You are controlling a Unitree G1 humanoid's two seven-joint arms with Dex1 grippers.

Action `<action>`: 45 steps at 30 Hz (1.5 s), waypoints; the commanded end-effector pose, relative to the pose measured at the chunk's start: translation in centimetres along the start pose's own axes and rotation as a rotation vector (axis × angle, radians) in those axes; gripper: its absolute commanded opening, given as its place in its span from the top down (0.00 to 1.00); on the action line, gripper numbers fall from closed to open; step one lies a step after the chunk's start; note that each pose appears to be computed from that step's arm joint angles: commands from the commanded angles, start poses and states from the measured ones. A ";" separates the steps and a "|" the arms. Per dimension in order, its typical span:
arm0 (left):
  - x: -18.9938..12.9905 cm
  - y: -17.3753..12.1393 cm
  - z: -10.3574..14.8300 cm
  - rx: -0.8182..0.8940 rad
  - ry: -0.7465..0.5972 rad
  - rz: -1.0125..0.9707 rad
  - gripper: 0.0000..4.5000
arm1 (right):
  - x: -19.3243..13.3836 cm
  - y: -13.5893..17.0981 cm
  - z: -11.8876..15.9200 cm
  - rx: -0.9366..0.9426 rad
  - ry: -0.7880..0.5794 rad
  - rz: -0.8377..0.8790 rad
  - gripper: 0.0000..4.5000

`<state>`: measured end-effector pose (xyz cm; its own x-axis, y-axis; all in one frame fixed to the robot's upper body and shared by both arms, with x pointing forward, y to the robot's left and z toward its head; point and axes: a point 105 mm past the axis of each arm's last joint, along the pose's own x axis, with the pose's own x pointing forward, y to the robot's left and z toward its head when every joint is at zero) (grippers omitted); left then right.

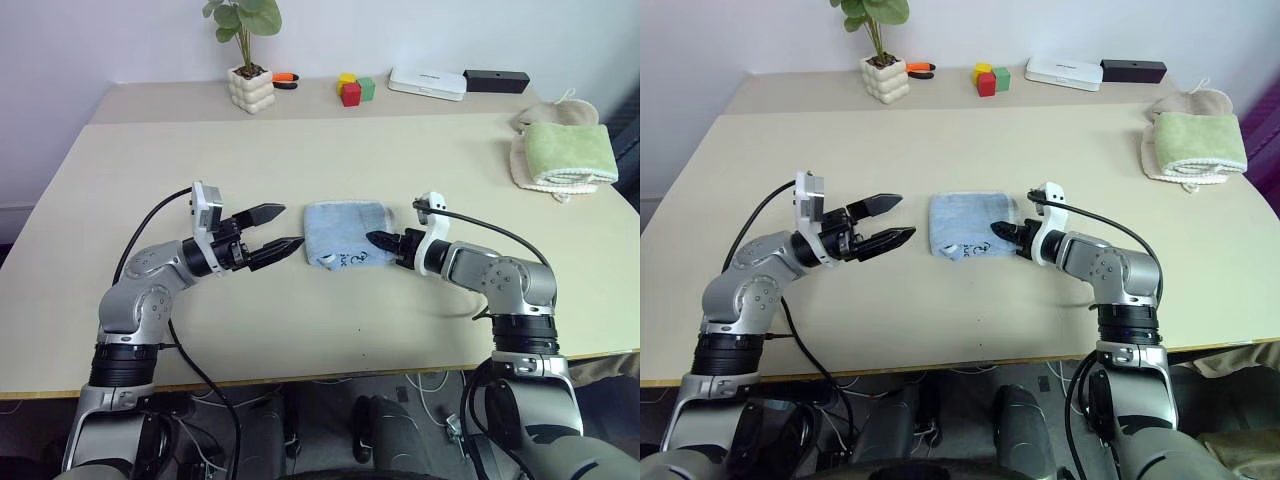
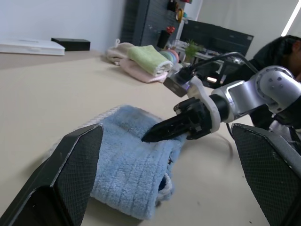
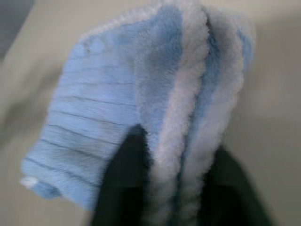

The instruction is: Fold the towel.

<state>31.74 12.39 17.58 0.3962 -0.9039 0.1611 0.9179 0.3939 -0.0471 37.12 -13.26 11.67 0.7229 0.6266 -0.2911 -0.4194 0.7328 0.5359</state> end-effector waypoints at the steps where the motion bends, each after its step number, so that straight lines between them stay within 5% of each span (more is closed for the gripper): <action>1: 0.9 0.4 0.4 0.032 -0.027 -0.005 0.00 | -1.3 -0.3 3.1 0.047 -0.130 -0.003 0.99; 10: 4.8 0.7 -0.2 -0.016 -0.075 -0.132 0.00 | -10.5 -3.7 8.8 0.168 -0.625 -0.221 0.99; 17: 8.1 0.9 -0.2 -0.029 -0.105 -0.250 0.00 | -18.1 -7.9 7.8 0.343 -0.961 -0.552 0.99; 25: 10.4 -0.7 -0.6 -0.040 -0.140 -0.315 0.00 | -15.6 -12.6 4.0 0.607 -1.008 -0.681 0.99; 33: 7.8 0.3 -1.5 -0.034 -0.102 -0.269 0.00 | -16.4 -13.1 3.2 0.473 -0.901 -0.824 0.99; 36: 8.0 0.3 -1.4 -0.028 -0.122 -0.251 0.00 | -16.7 -12.9 3.4 0.445 -0.905 -0.834 0.76; 42: 8.7 -0.5 -2.0 -0.036 -0.159 -0.242 0.00 | -17.5 -12.3 4.9 0.356 -0.917 -0.902 0.09; 45: 8.9 -0.7 -2.2 -0.038 -0.174 -0.232 0.00 | -19.1 -12.5 5.7 0.207 -0.883 -1.029 0.01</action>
<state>34.79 3.78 15.76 0.1773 -0.9338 0.3106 0.9839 0.1610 -0.0777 32.47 -34.72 12.67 0.8258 -0.5433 -0.1510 0.5156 0.6191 0.5924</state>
